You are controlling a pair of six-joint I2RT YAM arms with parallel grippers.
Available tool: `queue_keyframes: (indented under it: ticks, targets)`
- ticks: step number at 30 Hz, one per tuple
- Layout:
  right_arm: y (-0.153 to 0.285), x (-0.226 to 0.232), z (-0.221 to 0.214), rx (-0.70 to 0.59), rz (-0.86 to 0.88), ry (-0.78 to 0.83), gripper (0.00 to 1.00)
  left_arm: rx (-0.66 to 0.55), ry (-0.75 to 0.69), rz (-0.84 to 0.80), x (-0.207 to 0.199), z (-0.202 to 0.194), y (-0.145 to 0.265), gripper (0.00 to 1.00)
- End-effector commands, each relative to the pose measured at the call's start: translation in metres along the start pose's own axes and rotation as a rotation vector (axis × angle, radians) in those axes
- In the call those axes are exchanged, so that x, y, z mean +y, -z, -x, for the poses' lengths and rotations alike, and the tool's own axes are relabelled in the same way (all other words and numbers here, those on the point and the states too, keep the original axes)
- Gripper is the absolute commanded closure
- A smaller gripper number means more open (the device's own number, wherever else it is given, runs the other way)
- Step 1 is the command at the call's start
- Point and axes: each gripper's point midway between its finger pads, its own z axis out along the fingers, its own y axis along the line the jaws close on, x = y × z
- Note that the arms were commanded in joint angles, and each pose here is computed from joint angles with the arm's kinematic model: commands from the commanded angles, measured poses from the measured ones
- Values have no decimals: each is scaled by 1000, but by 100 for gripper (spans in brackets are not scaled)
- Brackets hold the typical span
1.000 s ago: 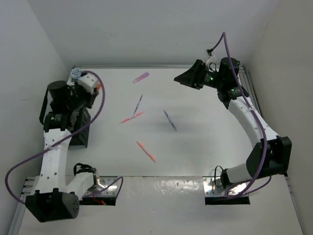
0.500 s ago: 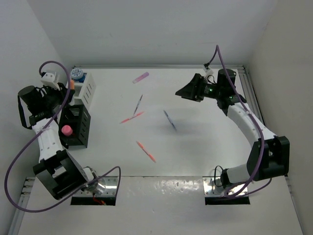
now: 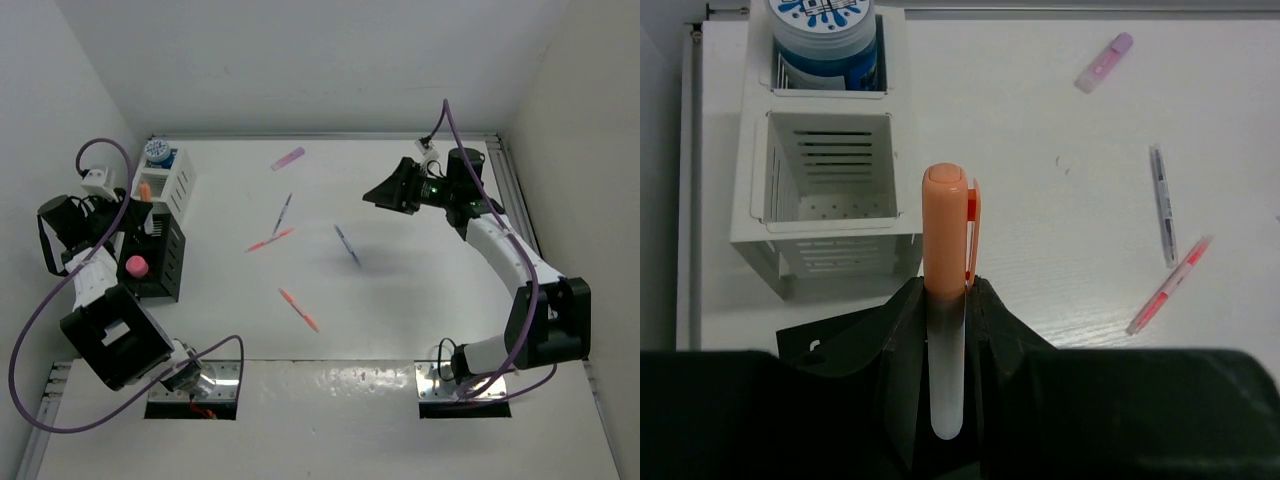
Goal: Sort the stationery into containers
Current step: Place the pen in the storage box.
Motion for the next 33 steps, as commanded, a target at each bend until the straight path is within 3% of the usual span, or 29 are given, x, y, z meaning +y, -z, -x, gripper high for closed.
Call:
queue_keyframes:
  ticks: [1,7,12,15,22,28,31,33]
  targets:
    - [1,1,4,-13,27,44,30,-38,-46,-30,-2,5,3,100]
    - [-3,-3,1,-2,26,42,30,-43,-49,-12,3,-8,5,100]
    - [-4,-4,0,9,19,55,30,-44,-47,13,13,-16,5,91]
    - [-6,-6,-2,17,17,58,30,-53,-28,8,14,-19,6,63]
    - [-13,-9,-7,36,11,62,29,-72,-52,9,14,-10,9,49]
    - [-18,-16,-7,44,-15,106,31,-130,-124,-21,7,34,15,46]
    - [-28,-34,5,43,-125,184,34,-120,-215,-24,-7,61,14,43]
    - [-43,-48,21,25,-197,217,35,-119,-319,-26,-22,89,2,31]
